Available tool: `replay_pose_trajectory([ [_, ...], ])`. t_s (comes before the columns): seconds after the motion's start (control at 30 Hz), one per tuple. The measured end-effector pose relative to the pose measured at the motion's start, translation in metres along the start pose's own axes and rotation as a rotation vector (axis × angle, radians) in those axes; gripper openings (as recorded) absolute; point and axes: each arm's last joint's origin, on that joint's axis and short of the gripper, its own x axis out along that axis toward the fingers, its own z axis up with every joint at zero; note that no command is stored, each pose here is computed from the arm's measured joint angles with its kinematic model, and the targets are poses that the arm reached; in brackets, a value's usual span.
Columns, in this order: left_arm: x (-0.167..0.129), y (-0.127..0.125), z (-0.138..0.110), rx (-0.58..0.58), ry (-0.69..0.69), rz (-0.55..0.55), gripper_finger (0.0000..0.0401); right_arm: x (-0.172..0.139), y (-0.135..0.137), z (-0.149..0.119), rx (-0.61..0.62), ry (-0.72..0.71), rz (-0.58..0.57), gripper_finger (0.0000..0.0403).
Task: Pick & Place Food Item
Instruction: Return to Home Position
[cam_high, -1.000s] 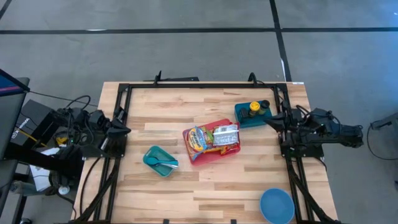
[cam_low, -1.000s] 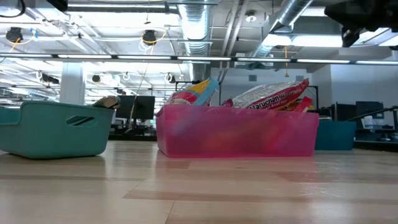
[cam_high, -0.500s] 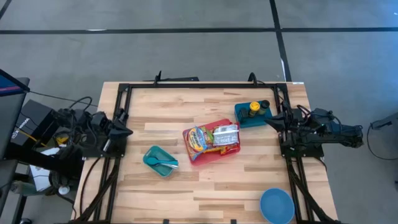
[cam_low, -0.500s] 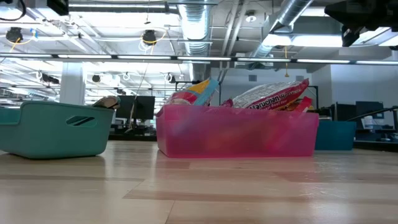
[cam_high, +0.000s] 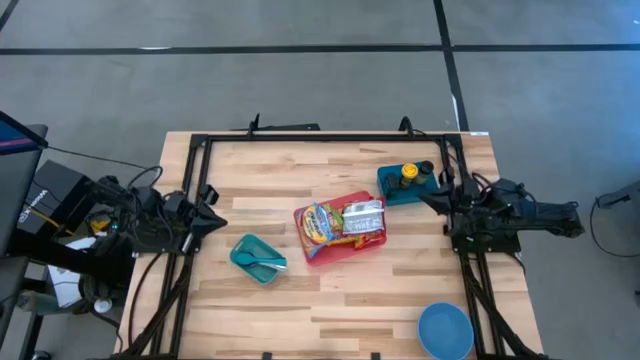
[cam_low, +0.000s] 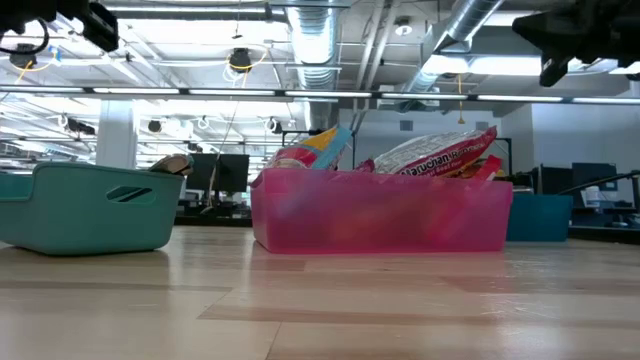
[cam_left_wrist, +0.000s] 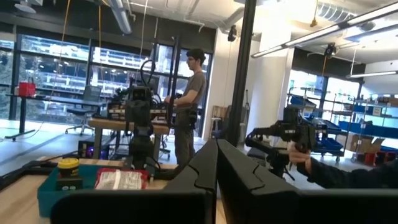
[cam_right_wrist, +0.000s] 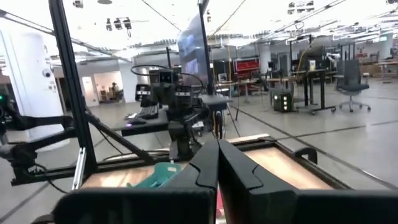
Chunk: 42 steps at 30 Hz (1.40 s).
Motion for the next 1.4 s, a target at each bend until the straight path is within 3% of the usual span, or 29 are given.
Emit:
replay_pose_trajectory([
  [0.3, 0.001, 0.001, -0.024, -0.004, -0.016, -0.001, 0.0001, 0.003, -0.001, -0.017, 0.004, 0.027, -0.001, 0.0],
  [0.63, 0.001, 0.002, -0.045, -0.001, 0.002, 0.0, 0.0001, 0.004, -0.001, -0.018, 0.013, 0.02, 0.0, 0.0],
  [0.93, 0.001, 0.002, -0.047, 0.001, 0.021, 0.001, 0.0001, 0.008, -0.003, -0.046, 0.013, 0.02, -0.001, 0.0],
  [1.4, 0.001, 0.003, -0.052, 0.016, 0.069, 0.004, 0.0001, 0.008, -0.004, -0.06, -0.038, 0.111, -0.006, 0.0],
])
